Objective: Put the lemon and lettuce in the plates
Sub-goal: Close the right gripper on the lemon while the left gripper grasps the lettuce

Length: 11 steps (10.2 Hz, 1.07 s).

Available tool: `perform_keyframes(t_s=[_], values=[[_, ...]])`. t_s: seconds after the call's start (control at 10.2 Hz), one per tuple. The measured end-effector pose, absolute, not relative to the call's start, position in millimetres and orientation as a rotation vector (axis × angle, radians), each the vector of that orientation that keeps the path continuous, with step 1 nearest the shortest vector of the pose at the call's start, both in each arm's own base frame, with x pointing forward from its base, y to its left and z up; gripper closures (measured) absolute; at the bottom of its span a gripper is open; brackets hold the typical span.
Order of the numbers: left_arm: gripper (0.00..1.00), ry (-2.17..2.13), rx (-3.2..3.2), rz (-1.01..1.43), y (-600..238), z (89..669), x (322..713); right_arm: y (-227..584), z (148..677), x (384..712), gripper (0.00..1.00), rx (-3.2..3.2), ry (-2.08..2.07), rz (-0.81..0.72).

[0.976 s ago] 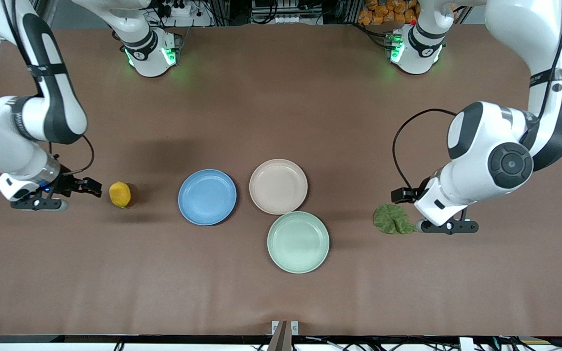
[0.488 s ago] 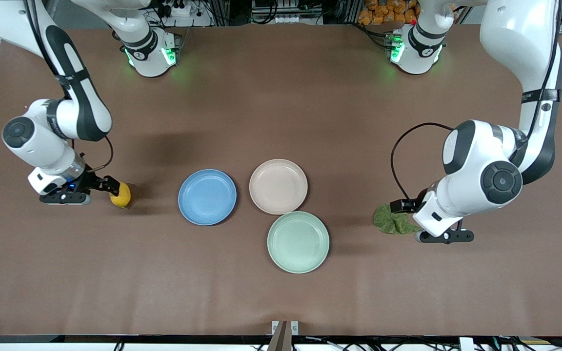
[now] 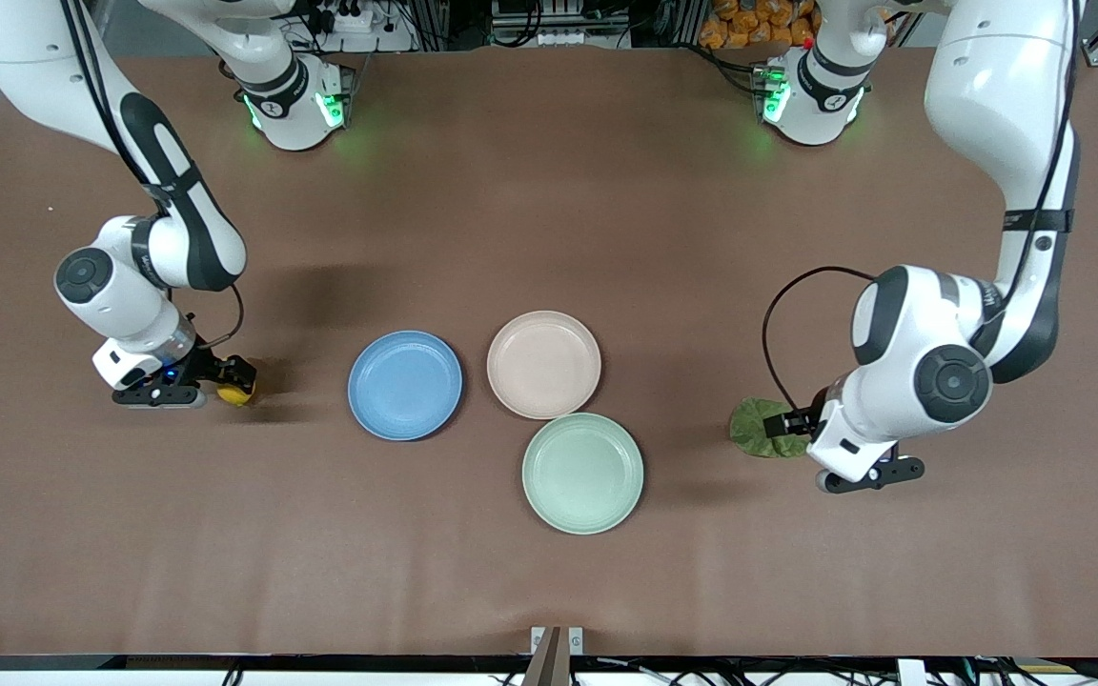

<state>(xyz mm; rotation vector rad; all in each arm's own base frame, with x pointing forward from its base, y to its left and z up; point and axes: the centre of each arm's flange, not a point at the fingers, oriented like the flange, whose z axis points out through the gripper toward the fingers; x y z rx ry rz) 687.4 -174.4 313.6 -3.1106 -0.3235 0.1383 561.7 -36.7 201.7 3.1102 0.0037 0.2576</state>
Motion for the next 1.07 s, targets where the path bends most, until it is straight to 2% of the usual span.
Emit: perform_keyframes(t_s=[0.78, 0.98, 1.07], values=[[0.00, -0.631, -3.044, 0.056, -191, 232, 692, -35, 163, 548, 0.00, 3.107, 0.006, 0.283], [0.00, -0.631, -3.054, 0.041, -190, 214, 688, -33, 165, 549, 0.24, 3.106, 0.008, 0.294], [0.00, -0.625, -3.058, 0.032, -190, 203, 683, -31, 165, 549, 0.40, 3.108, 0.007, 0.294]])
